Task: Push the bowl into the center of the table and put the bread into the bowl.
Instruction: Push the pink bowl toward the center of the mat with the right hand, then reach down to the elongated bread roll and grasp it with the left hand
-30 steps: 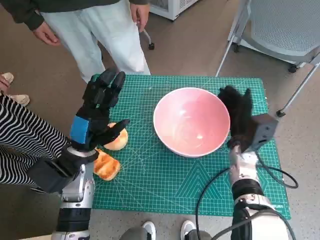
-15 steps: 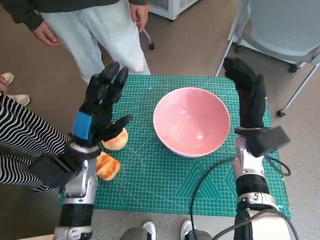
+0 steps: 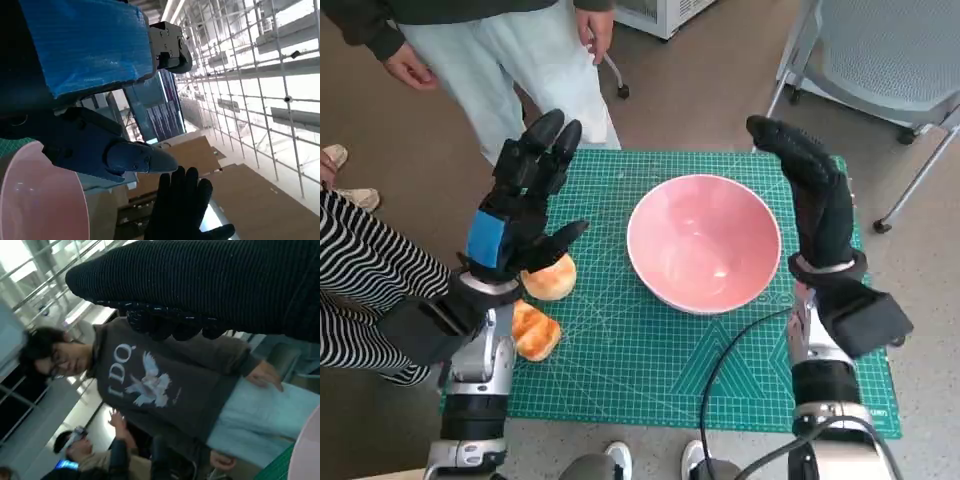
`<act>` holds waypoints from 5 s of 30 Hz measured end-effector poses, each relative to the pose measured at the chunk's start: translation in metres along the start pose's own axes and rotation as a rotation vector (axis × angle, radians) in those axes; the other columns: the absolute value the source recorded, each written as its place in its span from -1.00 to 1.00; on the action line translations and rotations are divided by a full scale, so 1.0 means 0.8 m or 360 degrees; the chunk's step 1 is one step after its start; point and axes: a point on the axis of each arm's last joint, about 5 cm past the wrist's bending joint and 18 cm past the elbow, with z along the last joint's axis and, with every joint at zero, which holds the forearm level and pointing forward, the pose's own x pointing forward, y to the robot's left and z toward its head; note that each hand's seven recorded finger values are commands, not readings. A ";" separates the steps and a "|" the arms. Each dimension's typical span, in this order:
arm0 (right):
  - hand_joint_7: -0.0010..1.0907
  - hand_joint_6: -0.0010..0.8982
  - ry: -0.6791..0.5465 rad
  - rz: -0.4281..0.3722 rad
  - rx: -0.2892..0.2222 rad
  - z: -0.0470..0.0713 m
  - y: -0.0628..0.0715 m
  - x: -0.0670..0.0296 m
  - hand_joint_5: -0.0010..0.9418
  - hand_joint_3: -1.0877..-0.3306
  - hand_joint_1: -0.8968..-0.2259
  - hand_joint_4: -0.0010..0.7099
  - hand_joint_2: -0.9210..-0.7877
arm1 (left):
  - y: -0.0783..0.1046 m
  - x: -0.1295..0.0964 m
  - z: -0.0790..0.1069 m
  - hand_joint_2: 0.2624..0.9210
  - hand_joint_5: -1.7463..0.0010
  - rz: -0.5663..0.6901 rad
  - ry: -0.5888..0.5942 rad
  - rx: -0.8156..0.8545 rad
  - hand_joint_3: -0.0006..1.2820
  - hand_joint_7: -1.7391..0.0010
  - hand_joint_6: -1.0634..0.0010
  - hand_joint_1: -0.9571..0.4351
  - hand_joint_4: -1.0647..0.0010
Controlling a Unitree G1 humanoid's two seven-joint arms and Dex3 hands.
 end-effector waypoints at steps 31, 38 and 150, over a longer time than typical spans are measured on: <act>0.12 -1.00 -0.0011 0.0006 0.0001 0.004 0.005 -0.003 -1.00 -0.04 -0.45 -0.57 -1.00 | 0.138 -0.031 0.129 0.56 1.00 -0.0441 0.0696 0.1057 -1.00 0.73 0.68 -0.14 0.78; 0.11 -1.00 0.0000 0.0007 -0.0006 0.004 0.007 -0.003 -1.00 -0.05 -0.42 -0.57 -1.00 | 0.138 -0.036 0.143 0.56 1.00 -0.0580 0.0885 0.1170 -1.00 0.82 0.59 -0.11 0.77; 0.12 -1.00 0.0069 0.0003 0.0036 0.006 0.002 -0.009 -0.99 -0.04 -0.39 -0.55 -1.00 | 0.054 -0.088 0.022 0.80 0.83 -0.1236 0.1272 0.1658 -0.96 0.63 -0.06 0.38 -0.06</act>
